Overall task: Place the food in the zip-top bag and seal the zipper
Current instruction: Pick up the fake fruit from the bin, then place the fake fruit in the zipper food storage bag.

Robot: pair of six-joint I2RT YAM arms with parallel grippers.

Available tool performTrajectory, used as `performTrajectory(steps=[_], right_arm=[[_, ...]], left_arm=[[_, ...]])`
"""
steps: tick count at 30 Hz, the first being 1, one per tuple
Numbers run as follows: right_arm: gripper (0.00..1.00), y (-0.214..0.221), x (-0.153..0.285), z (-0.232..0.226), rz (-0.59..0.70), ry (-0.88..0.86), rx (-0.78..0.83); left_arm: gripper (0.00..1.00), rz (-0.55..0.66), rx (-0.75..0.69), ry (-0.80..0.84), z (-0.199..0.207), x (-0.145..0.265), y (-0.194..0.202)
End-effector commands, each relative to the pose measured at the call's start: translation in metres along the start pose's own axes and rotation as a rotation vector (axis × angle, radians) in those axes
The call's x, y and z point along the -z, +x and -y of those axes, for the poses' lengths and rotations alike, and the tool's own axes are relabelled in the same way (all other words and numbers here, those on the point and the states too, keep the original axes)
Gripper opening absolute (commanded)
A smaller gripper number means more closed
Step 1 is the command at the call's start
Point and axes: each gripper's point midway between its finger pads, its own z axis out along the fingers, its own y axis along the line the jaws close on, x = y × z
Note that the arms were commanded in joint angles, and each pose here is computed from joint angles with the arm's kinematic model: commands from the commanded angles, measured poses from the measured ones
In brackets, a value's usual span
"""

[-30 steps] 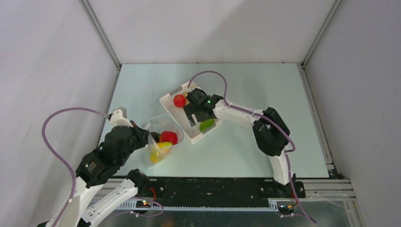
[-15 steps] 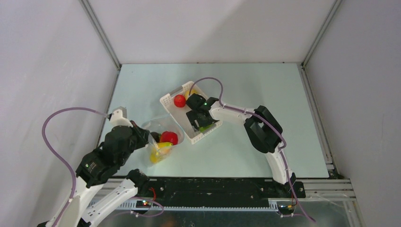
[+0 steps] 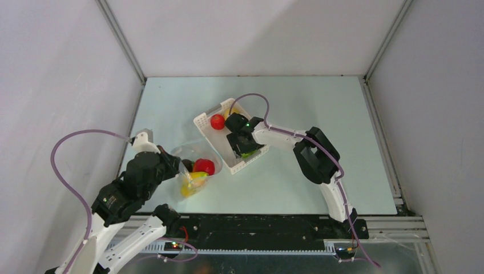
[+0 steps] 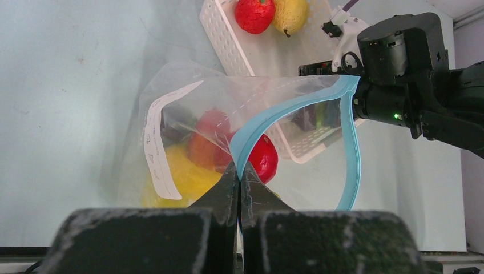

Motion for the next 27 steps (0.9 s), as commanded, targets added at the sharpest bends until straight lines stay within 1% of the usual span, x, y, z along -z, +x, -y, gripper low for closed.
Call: performTrajectory(steps=[1,4,5,6,7,8,9,10,11,12,13,14,15,16,17,18,23,27], right_arm=[[0.53,-0.019,0.022,-0.005,0.050,-0.042,-0.035],[0.51,-0.032,0.047,-0.006,0.107,-0.073,-0.057],[0.50,-0.040,0.064,-0.007,0.143,-0.096,-0.066],[0.49,-0.041,0.070,-0.009,0.156,-0.117,-0.074],[0.48,-0.048,0.090,-0.010,0.200,-0.146,-0.086],[0.47,-0.047,0.096,-0.014,0.214,-0.179,-0.096],[0.47,-0.058,0.119,-0.015,0.277,-0.219,-0.111],[0.47,-0.051,0.124,-0.019,0.272,-0.254,-0.120],[0.47,-0.060,0.149,-0.022,0.338,-0.302,-0.133],[0.46,-0.054,0.153,-0.026,0.333,-0.341,-0.141],[0.46,-0.056,0.174,-0.027,0.383,-0.385,-0.161],[0.45,-0.055,0.186,-0.033,0.398,-0.431,-0.159],[0.45,-0.057,0.205,-0.034,0.448,-0.478,-0.167],[0.44,-0.055,0.217,-0.041,0.459,-0.526,-0.168],[0.43,-0.057,0.235,-0.042,0.501,-0.566,-0.179],[0.43,-0.054,0.249,-0.048,0.516,-0.611,-0.169],[0.42,-0.050,0.292,-0.081,0.563,-0.776,-0.142],[0.40,-0.055,0.323,-0.101,0.637,-0.872,-0.129]], left_arm=[[0.00,0.039,0.015,0.003,0.005,-0.002,-0.010],[0.00,0.038,0.017,0.005,0.006,-0.003,-0.010],[0.01,0.033,0.019,0.007,0.006,-0.003,-0.009],[0.01,0.032,0.020,0.010,0.007,-0.003,-0.009],[0.00,0.029,0.022,0.011,0.007,-0.003,-0.008],[0.00,0.028,0.024,0.014,0.008,-0.003,-0.008],[0.00,0.024,0.024,0.017,0.009,-0.004,-0.007],[0.00,0.020,0.025,0.023,0.010,-0.004,-0.007],[0.01,0.017,0.025,0.025,0.011,-0.004,-0.006],[0.01,0.011,0.023,0.033,0.013,-0.004,-0.005],[0.01,0.007,0.019,0.035,0.014,-0.005,-0.005],[0.01,-0.004,0.014,0.038,0.015,-0.006,-0.003],[0.01,-0.008,0.012,0.037,0.015,-0.006,-0.002],[0.01,-0.014,0.009,0.038,0.016,-0.007,-0.001],[0.01,-0.016,0.007,0.040,0.016,-0.008,0.000],[0.01,-0.017,0.007,0.043,0.016,-0.008,0.001],[0.01,-0.018,0.014,0.088,0.025,-0.010,0.002],[0.01,-0.027,0.014,0.112,0.031,-0.011,0.002]])
